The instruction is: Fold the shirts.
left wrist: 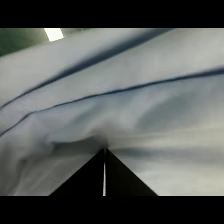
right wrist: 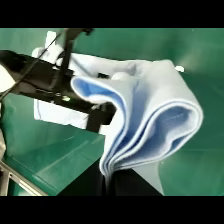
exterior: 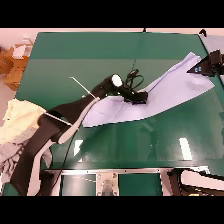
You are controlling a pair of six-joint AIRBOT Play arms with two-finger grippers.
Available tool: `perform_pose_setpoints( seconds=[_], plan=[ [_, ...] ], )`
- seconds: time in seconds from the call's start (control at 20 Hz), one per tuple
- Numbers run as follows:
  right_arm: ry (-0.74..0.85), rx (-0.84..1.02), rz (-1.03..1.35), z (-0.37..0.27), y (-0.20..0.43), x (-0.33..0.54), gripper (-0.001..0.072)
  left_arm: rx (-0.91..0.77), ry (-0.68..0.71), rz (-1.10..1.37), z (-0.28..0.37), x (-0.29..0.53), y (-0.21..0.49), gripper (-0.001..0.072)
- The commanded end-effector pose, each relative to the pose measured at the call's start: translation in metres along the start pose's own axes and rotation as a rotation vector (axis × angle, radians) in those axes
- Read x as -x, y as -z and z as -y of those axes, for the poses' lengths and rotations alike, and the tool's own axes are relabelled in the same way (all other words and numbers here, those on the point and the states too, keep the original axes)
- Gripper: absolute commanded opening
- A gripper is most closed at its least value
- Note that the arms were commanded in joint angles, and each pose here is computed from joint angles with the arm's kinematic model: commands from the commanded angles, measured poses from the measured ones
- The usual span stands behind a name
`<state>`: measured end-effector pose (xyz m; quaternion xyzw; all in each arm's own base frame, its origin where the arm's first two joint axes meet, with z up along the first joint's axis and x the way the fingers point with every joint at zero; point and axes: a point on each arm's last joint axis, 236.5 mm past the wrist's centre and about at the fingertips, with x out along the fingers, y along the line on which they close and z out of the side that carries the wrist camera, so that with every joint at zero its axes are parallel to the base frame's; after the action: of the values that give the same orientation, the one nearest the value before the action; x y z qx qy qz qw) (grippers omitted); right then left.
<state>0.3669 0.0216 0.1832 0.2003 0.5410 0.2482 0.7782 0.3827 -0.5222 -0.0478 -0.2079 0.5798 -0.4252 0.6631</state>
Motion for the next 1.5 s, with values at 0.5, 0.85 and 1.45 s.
perform_pose_setpoints(
  seconds=[0.5, 0.85, 1.45],
  plan=[
    [-0.045, -0.082, -0.127, -0.053, 0.024, -0.055, 0.0016, 0.028, -0.201, -0.088, -0.05, 0.192, -0.025, 0.0022],
    [-0.142, -0.053, -0.092, -0.168, 0.044, -0.239, 0.0016, 0.12, -0.503, 0.089, -0.096, 0.419, -0.017, 0.0023],
    [0.105, -0.03, -0.094, -0.074, 0.019, -0.306, 0.0589, 0.161, -0.52, 0.14, -0.111, 0.449, -0.016, 0.0023]
  ],
)
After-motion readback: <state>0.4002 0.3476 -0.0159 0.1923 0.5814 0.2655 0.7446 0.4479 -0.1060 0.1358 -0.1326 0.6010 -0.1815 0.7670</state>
